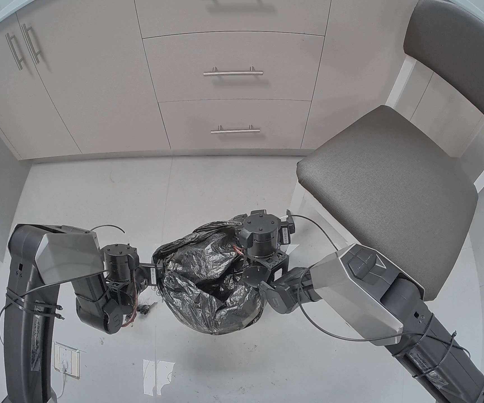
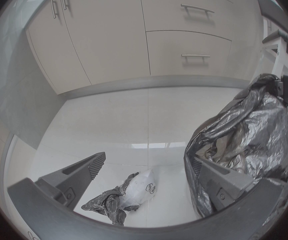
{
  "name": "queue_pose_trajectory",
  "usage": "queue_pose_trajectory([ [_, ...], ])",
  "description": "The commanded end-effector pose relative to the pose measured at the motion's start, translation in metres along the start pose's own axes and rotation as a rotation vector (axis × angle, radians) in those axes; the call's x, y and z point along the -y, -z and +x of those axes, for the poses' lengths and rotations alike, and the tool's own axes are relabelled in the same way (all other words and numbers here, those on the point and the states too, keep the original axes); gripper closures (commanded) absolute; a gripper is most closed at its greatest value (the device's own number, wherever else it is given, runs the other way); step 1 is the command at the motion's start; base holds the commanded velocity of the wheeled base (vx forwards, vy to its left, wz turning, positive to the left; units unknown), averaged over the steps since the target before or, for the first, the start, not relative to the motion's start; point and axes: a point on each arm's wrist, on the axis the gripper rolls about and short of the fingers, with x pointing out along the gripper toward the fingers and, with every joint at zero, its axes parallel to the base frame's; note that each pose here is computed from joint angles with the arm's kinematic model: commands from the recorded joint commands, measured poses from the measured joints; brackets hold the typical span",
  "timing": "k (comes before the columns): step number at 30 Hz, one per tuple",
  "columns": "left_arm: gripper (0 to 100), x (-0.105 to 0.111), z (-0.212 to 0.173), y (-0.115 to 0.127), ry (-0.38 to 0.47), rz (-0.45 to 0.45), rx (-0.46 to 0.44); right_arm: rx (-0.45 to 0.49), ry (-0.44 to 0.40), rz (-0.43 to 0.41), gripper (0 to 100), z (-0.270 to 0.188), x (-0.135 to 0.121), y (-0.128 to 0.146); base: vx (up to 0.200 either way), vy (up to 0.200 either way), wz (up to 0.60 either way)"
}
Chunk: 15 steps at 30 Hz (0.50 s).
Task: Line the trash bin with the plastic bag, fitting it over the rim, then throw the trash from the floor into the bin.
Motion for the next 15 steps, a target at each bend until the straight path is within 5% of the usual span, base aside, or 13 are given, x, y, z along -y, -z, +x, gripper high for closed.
queue_pose_trajectory([
  [1,0,0.001,0.001,0.004,-0.001,0.005,-0.019,-0.002,0.001,-0.003,0,0.001,0.0,0.003,0.0,0.0,0.0],
  [15,0,0.003,0.001,0.006,0.003,0.01,-0.027,-0.02,0.015,-0.021,0,0.007,0.006,0.014,0.0,0.0,0.0],
])
